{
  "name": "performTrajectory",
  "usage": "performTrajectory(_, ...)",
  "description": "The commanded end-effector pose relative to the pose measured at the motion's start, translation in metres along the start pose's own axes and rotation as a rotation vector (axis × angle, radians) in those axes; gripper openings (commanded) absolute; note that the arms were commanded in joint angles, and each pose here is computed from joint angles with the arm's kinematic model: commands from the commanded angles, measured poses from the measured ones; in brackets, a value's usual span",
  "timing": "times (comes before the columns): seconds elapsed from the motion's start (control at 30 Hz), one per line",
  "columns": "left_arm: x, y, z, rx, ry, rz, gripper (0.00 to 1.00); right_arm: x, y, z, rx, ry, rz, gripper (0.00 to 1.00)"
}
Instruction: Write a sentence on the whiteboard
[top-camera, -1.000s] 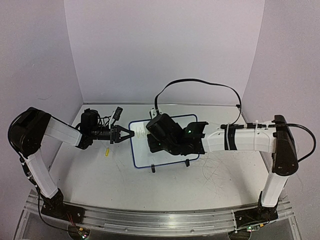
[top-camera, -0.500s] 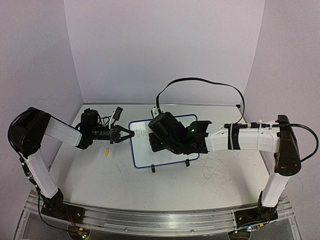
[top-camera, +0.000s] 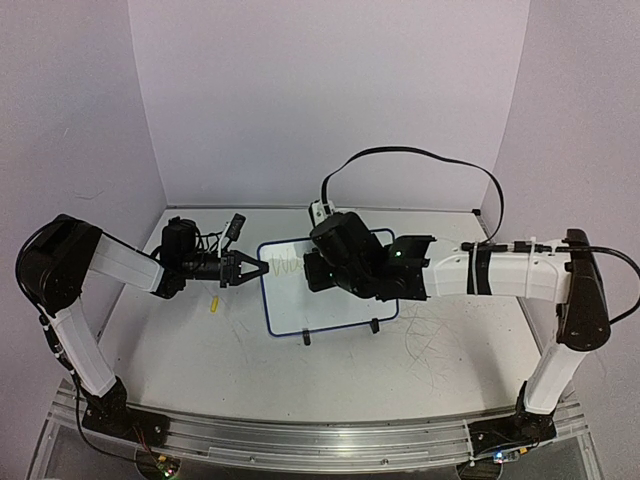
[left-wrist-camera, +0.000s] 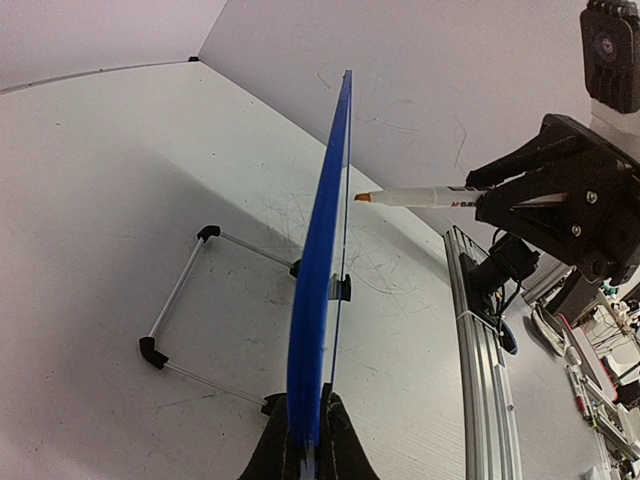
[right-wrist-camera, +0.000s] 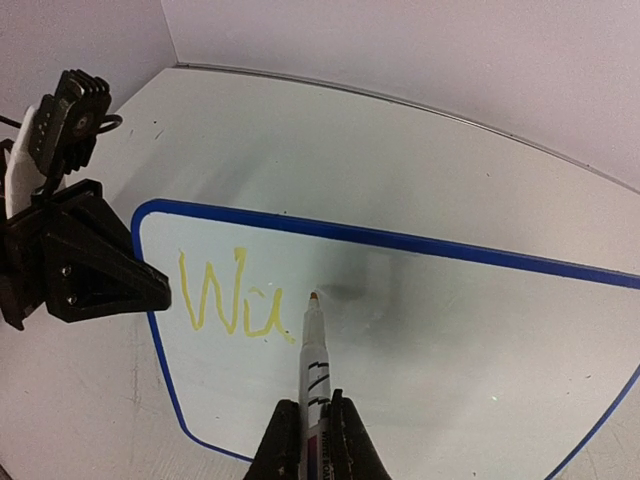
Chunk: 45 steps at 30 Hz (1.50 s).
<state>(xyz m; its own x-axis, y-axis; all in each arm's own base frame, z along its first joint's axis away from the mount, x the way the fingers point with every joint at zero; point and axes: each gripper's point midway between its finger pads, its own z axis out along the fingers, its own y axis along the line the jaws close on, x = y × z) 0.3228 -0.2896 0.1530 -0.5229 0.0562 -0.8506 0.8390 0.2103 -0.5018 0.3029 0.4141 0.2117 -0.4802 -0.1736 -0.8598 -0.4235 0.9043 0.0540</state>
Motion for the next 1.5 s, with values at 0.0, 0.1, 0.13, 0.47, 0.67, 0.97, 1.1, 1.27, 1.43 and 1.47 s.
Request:
performTrajectory(0.0,0.007,0.016,-0.003,-0.079,0.012,0.006,0.00,-0.014,0.007,-0.013,-0.054,-0.054,0.015,0.00)
performTrajectory(0.1,0.006,0.016,-0.003,-0.080,0.012,0.008,0.00,-0.014,0.004,-0.014,-0.043,-0.056,0.011,0.00)
performTrajectory(0.13,0.007,0.016,-0.003,-0.081,0.013,0.007,0.00,-0.014,0.003,-0.014,-0.041,-0.057,0.012,0.00)
performTrajectory(0.47,0.007,0.017,-0.003,-0.083,0.014,0.005,0.00,-0.015,0.003,-0.014,-0.038,-0.060,0.005,0.00)
performTrajectory(0.67,0.007,0.017,-0.003,-0.085,0.016,0.003,0.00,-0.016,0.006,-0.013,-0.043,-0.062,-0.004,0.00)
performTrajectory(0.97,0.007,0.017,-0.003,-0.086,0.017,0.003,0.00,-0.019,-0.002,-0.012,-0.006,-0.073,0.008,0.00)
performTrajectory(1.1,0.007,0.017,-0.003,-0.086,0.016,0.006,0.00,-0.016,-0.003,-0.009,0.004,-0.067,0.022,0.00)
performTrajectory(1.27,0.007,0.017,-0.003,-0.087,0.017,0.005,0.00,-0.018,-0.001,-0.009,-0.004,-0.068,0.012,0.00)
performTrajectory(1.43,0.005,0.016,-0.004,-0.087,0.014,0.011,0.00,-0.023,0.008,-0.005,-0.029,-0.070,-0.005,0.00)
performTrajectory(1.47,0.005,0.016,-0.004,-0.087,0.014,0.012,0.00,-0.023,0.009,-0.005,-0.029,-0.070,-0.007,0.00)
